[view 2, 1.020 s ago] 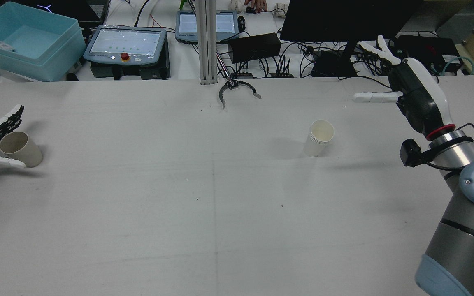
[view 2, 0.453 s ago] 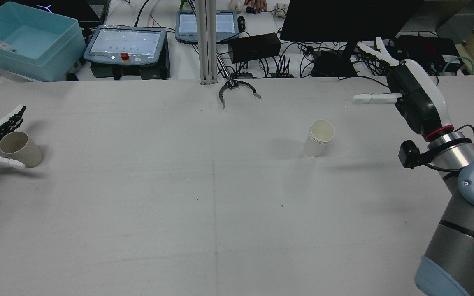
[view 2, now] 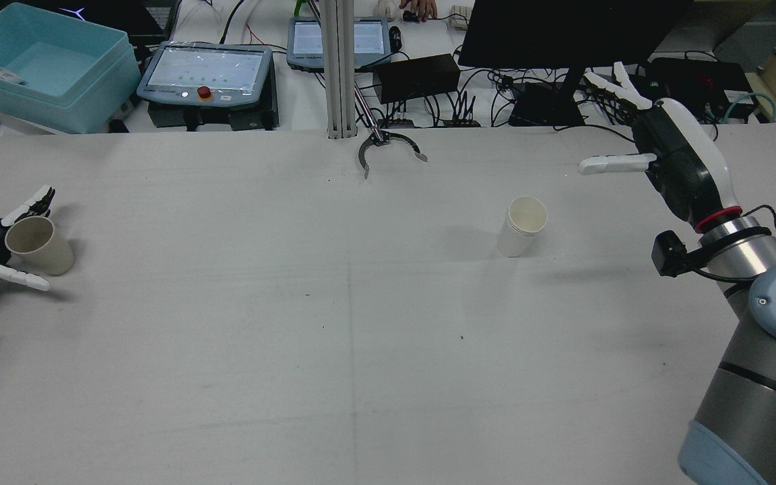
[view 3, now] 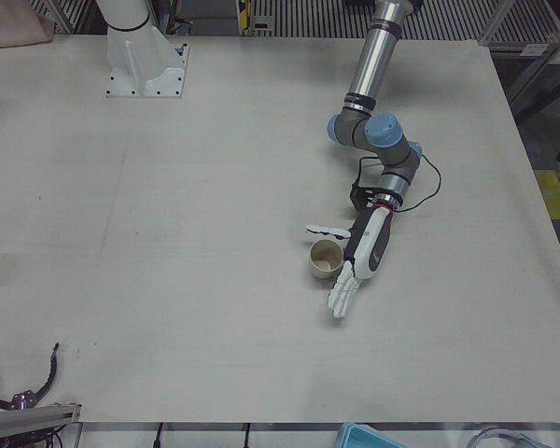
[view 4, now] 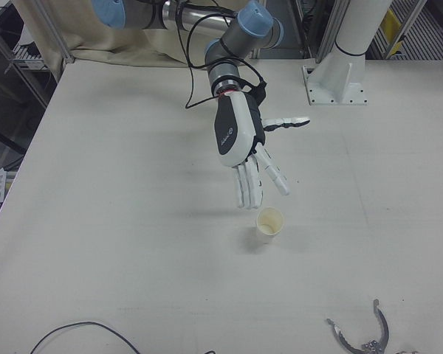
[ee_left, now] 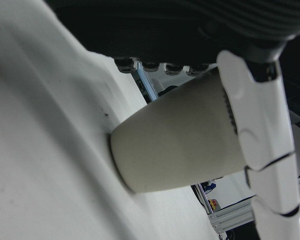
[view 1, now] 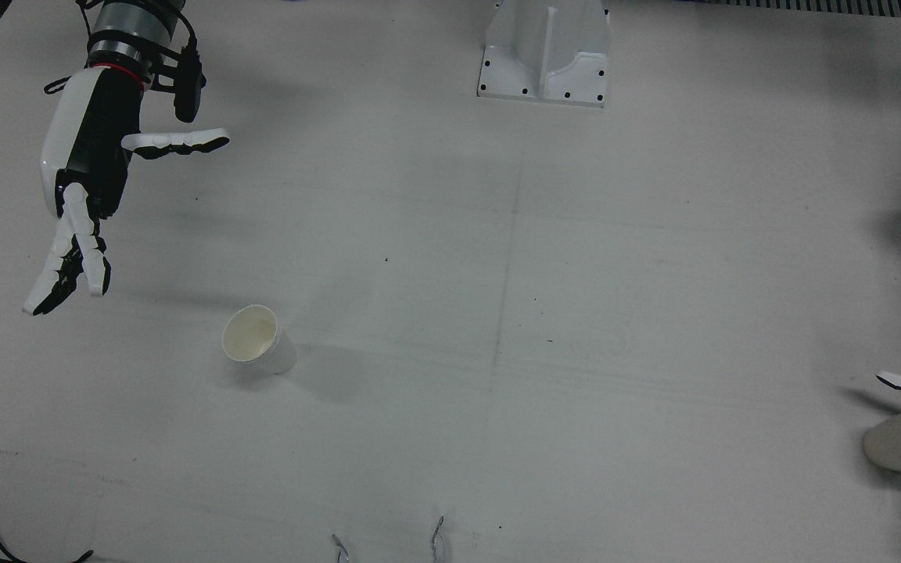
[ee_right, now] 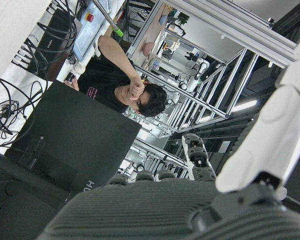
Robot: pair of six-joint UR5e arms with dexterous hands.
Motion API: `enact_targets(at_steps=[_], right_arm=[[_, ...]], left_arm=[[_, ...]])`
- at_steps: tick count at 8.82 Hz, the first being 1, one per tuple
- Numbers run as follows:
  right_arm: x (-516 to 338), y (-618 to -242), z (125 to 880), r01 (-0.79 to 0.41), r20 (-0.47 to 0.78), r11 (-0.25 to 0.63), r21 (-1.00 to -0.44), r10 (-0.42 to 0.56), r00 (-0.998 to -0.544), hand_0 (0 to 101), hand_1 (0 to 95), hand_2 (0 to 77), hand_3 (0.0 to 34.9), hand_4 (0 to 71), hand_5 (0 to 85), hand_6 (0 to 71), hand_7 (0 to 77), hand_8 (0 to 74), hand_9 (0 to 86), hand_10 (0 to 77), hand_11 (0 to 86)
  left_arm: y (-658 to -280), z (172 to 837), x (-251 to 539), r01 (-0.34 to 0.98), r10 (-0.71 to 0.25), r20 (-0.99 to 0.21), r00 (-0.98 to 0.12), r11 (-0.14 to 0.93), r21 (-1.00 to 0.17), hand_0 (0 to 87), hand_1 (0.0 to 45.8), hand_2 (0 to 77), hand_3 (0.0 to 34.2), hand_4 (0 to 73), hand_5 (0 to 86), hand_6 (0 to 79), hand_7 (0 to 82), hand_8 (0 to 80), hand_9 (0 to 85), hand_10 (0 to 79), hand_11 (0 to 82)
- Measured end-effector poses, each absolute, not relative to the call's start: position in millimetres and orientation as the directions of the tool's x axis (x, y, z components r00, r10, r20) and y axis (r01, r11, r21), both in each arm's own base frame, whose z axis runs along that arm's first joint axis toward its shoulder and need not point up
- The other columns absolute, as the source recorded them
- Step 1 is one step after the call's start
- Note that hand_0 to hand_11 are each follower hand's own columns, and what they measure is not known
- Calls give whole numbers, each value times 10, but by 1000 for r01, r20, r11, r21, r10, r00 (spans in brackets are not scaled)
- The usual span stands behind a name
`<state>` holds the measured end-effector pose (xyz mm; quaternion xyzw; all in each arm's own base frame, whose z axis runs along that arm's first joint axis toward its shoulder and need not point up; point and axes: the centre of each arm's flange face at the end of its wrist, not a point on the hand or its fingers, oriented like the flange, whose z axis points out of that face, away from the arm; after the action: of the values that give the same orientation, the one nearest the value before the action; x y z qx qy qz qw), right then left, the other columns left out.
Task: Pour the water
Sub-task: 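Close the left hand fingers around the white paper cup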
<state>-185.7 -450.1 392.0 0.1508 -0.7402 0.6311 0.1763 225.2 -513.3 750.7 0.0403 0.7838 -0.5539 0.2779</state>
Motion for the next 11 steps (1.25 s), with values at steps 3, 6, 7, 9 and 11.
enact_targets(at_steps=[3,6,7,9,11], right_arm=[[-1861,-4506,3938,-448,453,155,-881,1,-891,437,109,55,0,49,22,11,11,11,5,5,11],[-1866,-4516,3957,-450,456,152,-880,1,-890,436,87,38,0,49,22,11,11,11,5,5,11],[-1868,-4516,3958,-451,456,152,-880,2,-890,436,87,38,0,49,22,11,11,11,5,5,11],[-1870,-4514,3963,-452,457,151,-879,3,-889,434,87,38,0,49,22,11,11,11,5,5,11],[-1872,-4515,3961,-451,456,152,-880,3,-890,434,87,38,0,49,22,11,11,11,11,5,11]], left_arm=[[-5117,7473,2317,362,-253,-477,-842,390,-847,510,169,49,1,71,5,0,22,5,11,11,44],[-5118,7458,2313,349,-258,-460,-850,379,-857,512,213,93,0,60,5,0,22,0,11,11,44],[-5116,7465,2305,348,-261,-456,-851,371,-861,512,213,93,0,60,5,0,22,5,11,11,44],[-5109,7478,2292,345,-270,-448,-852,353,-870,545,256,136,1,87,65,0,27,5,11,16,49],[-5107,7461,2286,346,-276,-447,-851,345,-873,578,262,218,1,120,213,11,82,5,11,22,65]])
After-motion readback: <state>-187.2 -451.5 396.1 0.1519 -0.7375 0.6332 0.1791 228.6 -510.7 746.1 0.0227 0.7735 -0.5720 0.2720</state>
